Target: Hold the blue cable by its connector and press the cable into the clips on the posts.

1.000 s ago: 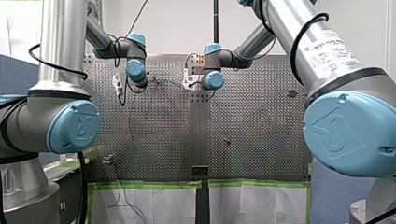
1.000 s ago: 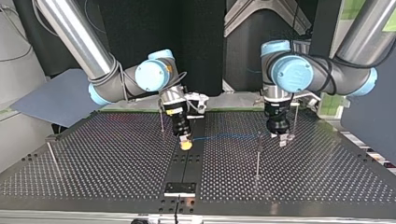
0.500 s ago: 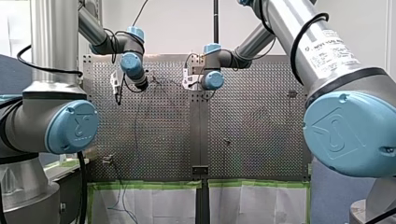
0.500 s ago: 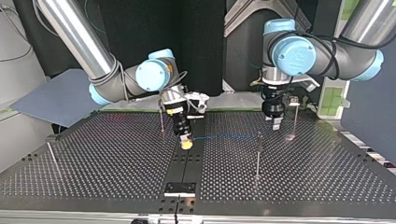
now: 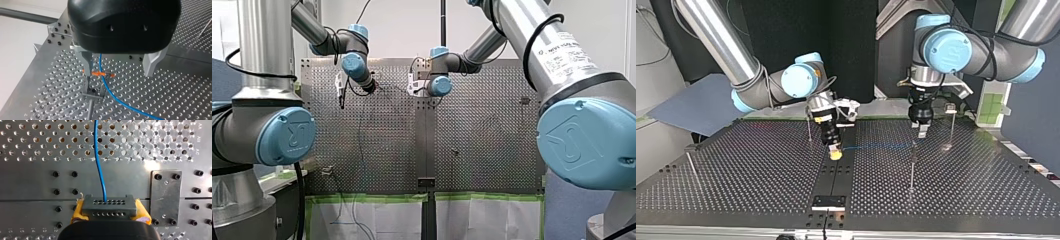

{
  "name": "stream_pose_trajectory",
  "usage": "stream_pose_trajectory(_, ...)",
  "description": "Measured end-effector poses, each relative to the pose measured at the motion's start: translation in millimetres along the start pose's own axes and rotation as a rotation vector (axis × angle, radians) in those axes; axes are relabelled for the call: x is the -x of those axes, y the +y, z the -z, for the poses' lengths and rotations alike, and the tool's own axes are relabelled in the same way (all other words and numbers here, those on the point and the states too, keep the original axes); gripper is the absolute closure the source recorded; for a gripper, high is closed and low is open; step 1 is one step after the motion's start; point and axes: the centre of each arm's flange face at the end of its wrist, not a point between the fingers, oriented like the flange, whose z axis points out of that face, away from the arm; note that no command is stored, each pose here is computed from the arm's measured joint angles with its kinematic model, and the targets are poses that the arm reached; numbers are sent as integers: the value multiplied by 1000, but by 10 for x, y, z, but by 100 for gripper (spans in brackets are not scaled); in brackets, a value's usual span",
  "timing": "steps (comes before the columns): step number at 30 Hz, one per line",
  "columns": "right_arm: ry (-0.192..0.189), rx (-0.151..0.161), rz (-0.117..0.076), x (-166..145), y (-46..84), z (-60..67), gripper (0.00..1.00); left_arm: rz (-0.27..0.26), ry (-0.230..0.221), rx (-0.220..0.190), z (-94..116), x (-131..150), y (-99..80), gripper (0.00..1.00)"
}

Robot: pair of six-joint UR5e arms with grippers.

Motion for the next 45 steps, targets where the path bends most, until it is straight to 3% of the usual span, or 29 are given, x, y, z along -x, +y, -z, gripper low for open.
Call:
stream_pose_trajectory(12, 0, -3, -1, 1, -19, 4, 100, -24, -53, -21, 75, 128, -76, 2)
stream_pose_trajectory(33, -1, 1, -1, 2, 6, 0, 100, -41, -86, -53, 103, 166, -179, 2)
stream_pose_trajectory(45, -1, 5, -3, 2, 29, -6, 100, -32, -117, -33, 86, 182, -199, 2)
